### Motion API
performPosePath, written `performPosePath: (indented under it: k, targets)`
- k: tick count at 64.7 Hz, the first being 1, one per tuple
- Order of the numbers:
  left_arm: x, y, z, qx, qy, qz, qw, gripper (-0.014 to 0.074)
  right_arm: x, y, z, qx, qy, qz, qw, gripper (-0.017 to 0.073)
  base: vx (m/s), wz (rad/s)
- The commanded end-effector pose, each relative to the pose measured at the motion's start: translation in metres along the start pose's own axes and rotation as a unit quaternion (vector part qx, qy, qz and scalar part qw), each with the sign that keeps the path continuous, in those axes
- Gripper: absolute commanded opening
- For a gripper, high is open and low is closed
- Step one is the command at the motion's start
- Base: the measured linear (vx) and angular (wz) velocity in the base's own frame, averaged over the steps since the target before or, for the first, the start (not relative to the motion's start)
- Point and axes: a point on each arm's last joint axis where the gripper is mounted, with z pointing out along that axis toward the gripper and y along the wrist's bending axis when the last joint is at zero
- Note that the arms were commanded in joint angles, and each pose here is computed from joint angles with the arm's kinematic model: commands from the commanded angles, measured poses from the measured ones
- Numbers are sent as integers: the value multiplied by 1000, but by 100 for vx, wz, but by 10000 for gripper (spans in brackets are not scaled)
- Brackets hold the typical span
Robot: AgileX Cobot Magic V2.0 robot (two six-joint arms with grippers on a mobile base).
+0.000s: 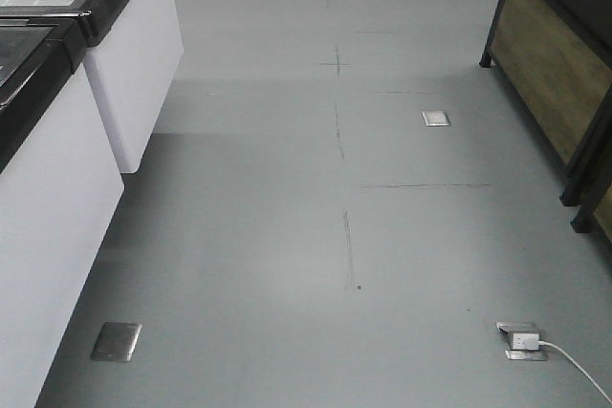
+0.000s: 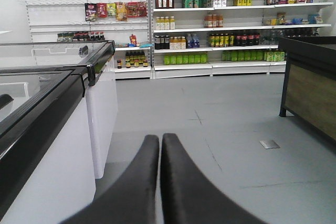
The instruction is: Left arm holds basket, right arm returns cookies
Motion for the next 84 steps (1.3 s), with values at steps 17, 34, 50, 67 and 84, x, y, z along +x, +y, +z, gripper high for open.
performPosePath:
  k: [17, 34, 50, 67, 84]
  targets:
    - [-19, 0, -3, -1, -65, -2, 998, -8, -2, 0, 0, 1, -35, -6, 999, -3, 0, 0]
    - [-19, 0, -3, -1, -65, -2, 998, -8, -2, 0, 0, 1, -35, -6, 999, -3, 0, 0]
    - [-19, 0, -3, -1, -65, -2, 998, -8, -2, 0, 0, 1, -35, -6, 999, -3, 0, 0]
    - [-19, 0, -3, -2, -65, 3, 998, -7, -2, 0, 0, 1, -35, -6, 999, -3, 0, 0]
    - [-19, 0, -3, -2, -65, 2, 998, -7, -2, 0, 0, 1, -35, -6, 999, -3, 0, 0]
